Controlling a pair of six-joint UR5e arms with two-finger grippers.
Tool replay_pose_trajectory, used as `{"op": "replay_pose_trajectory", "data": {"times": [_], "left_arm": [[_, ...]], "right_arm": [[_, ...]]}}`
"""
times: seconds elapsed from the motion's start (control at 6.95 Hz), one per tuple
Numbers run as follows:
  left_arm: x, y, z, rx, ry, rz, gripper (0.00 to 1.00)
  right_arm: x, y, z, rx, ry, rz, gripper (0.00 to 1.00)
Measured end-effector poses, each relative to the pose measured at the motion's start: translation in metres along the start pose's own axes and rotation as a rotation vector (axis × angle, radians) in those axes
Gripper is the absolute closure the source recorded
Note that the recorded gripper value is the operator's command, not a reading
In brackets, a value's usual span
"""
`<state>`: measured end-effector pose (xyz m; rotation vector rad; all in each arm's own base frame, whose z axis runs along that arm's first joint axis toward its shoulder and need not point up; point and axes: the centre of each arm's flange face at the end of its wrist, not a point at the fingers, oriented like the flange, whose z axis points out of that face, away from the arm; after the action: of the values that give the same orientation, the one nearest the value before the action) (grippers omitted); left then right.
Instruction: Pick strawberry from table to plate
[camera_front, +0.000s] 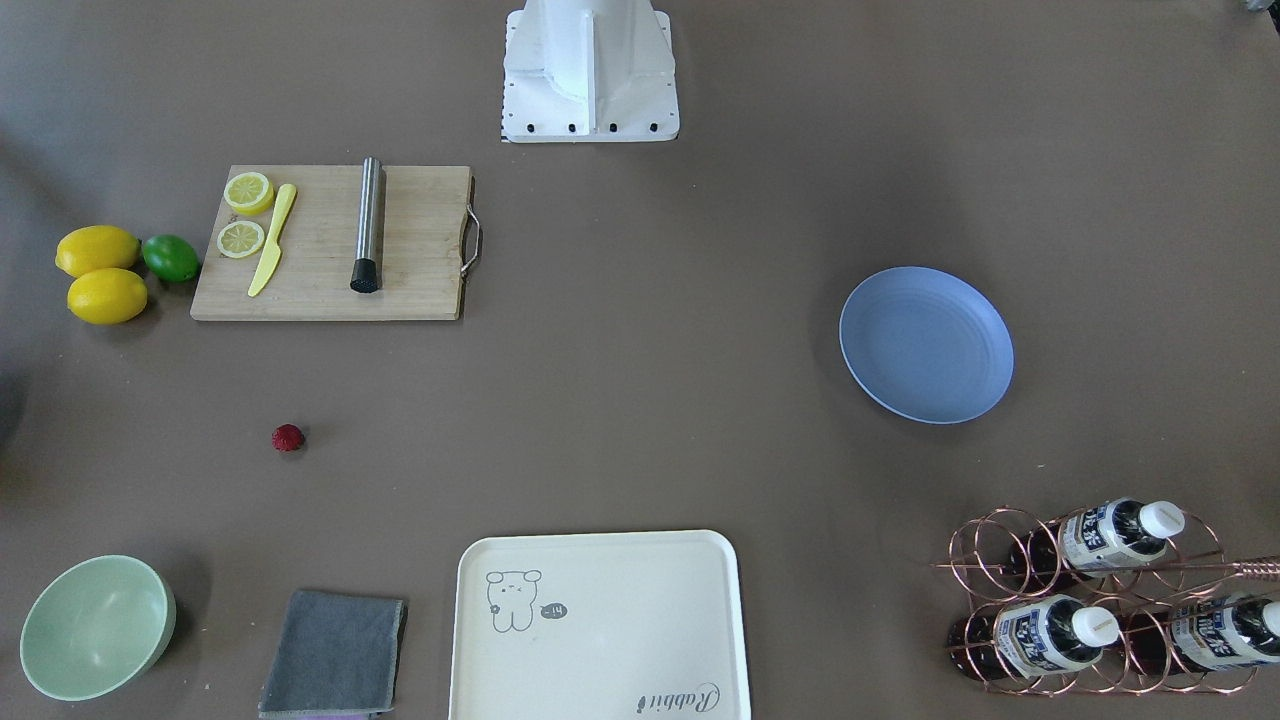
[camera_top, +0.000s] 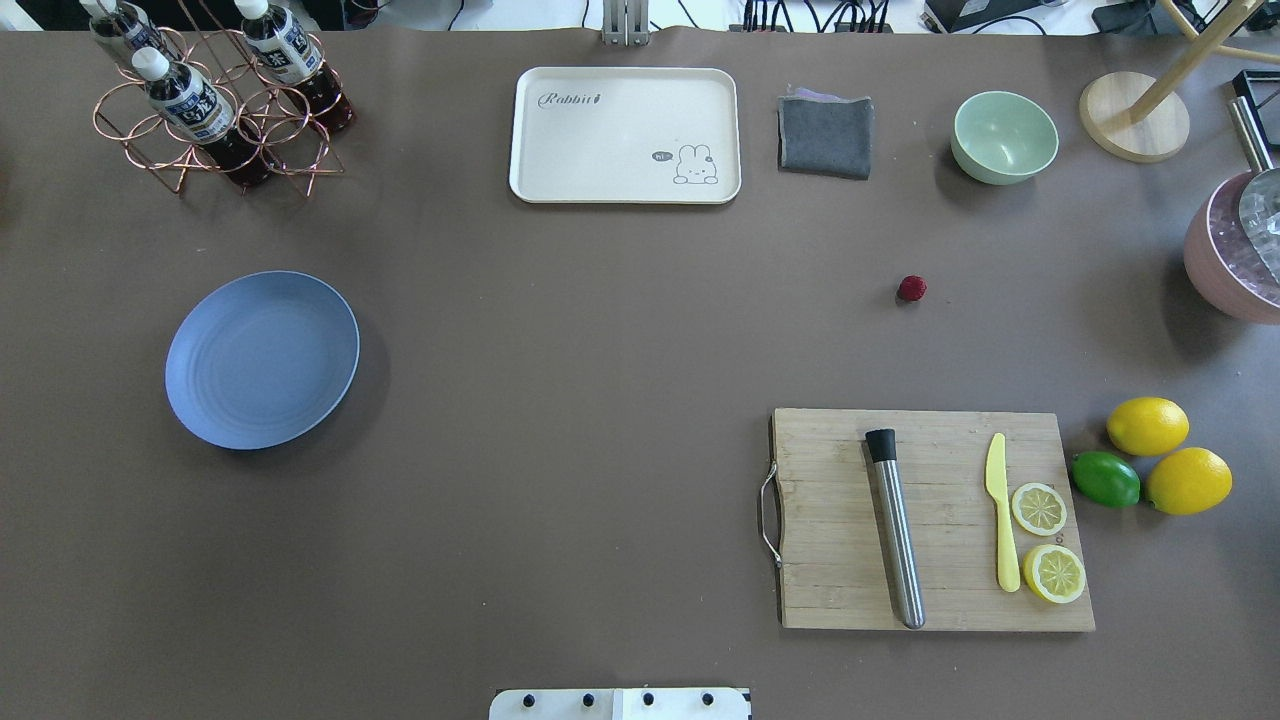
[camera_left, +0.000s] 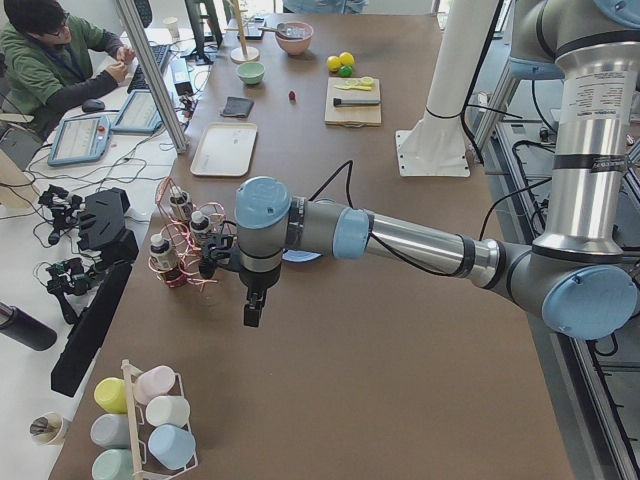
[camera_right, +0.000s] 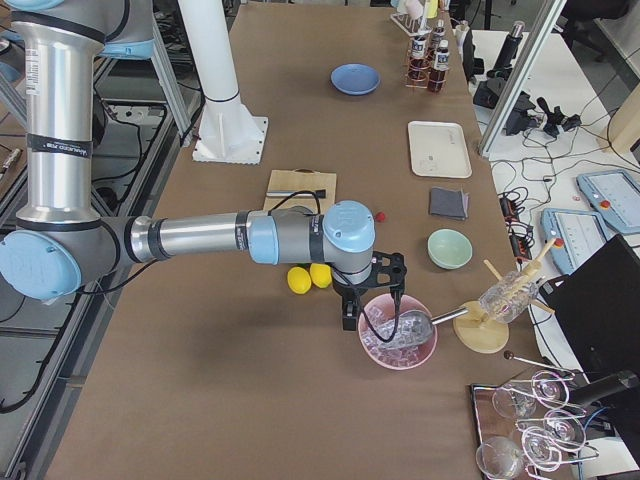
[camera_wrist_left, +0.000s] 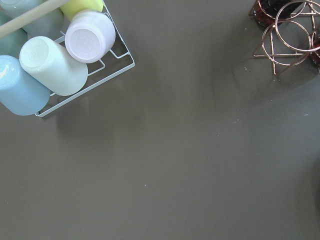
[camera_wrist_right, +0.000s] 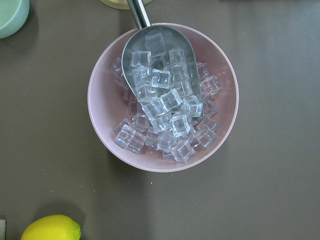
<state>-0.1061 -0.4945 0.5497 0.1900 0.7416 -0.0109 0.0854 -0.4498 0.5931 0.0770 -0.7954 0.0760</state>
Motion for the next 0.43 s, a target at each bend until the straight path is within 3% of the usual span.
{"op": "replay_pose_trajectory", "data": {"times": [0.43], "left_arm": [[-0.0046, 0.0025, 0.0053, -0.011, -0.001, -0.008, 0.02]], "right_arm": [[-0.0008, -0.0032, 0.0000, 0.001, 0.000, -0.001, 0.00]]}}
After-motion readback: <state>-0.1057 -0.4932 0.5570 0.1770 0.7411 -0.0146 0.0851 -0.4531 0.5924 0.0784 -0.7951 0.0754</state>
